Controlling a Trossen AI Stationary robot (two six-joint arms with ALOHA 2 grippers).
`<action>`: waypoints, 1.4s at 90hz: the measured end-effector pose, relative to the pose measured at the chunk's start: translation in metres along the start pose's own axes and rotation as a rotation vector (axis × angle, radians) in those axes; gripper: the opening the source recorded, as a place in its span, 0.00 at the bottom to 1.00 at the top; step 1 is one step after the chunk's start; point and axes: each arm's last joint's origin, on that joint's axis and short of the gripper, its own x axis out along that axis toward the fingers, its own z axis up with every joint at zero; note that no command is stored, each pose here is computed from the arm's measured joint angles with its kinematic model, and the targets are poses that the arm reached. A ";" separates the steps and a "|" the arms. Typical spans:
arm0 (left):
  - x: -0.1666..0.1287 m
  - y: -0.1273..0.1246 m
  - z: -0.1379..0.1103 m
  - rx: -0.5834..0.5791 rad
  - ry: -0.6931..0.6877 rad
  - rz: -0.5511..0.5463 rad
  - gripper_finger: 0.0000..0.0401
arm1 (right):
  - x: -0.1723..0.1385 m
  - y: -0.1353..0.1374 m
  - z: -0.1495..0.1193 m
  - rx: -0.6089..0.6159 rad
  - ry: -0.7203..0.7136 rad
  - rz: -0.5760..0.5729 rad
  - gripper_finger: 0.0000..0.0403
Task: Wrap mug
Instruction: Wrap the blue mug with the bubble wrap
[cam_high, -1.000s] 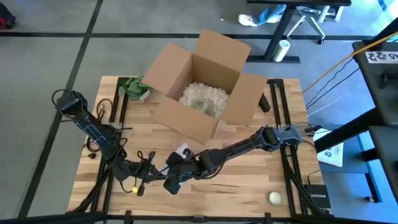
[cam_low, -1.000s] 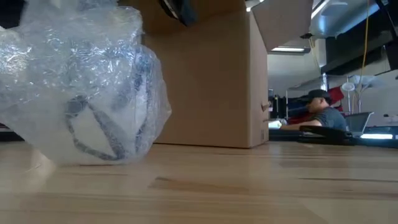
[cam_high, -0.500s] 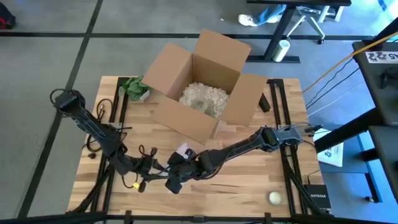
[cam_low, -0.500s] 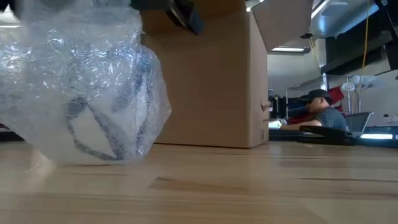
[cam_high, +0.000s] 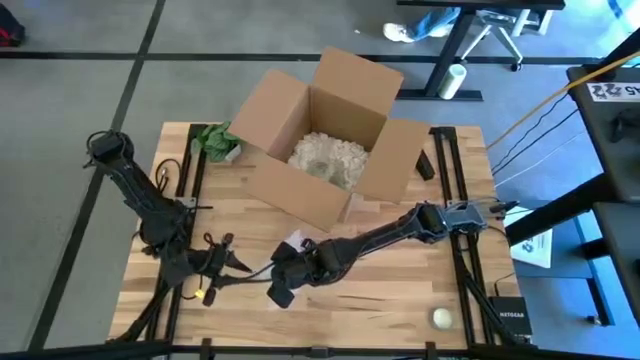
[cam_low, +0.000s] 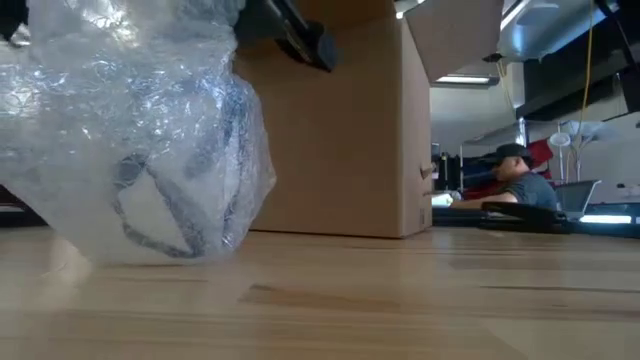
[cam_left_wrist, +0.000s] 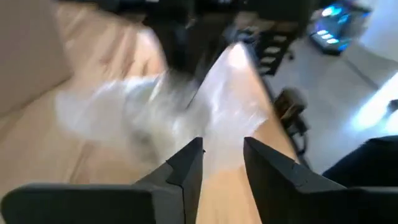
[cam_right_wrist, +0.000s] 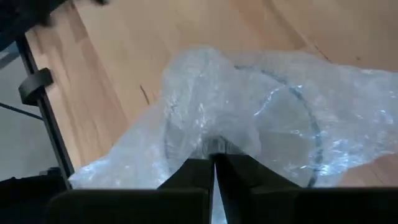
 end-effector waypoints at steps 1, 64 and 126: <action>0.000 0.000 -0.001 -0.002 0.004 0.006 0.25 | 0.000 -0.001 0.001 0.002 0.003 0.002 0.00; 0.021 -0.013 -0.050 -0.100 0.045 0.074 0.25 | 0.055 -0.021 0.008 -0.001 0.225 0.143 0.00; 0.020 -0.009 -0.025 0.008 -0.071 0.096 0.25 | 0.018 -0.017 0.010 -0.312 0.306 0.154 0.00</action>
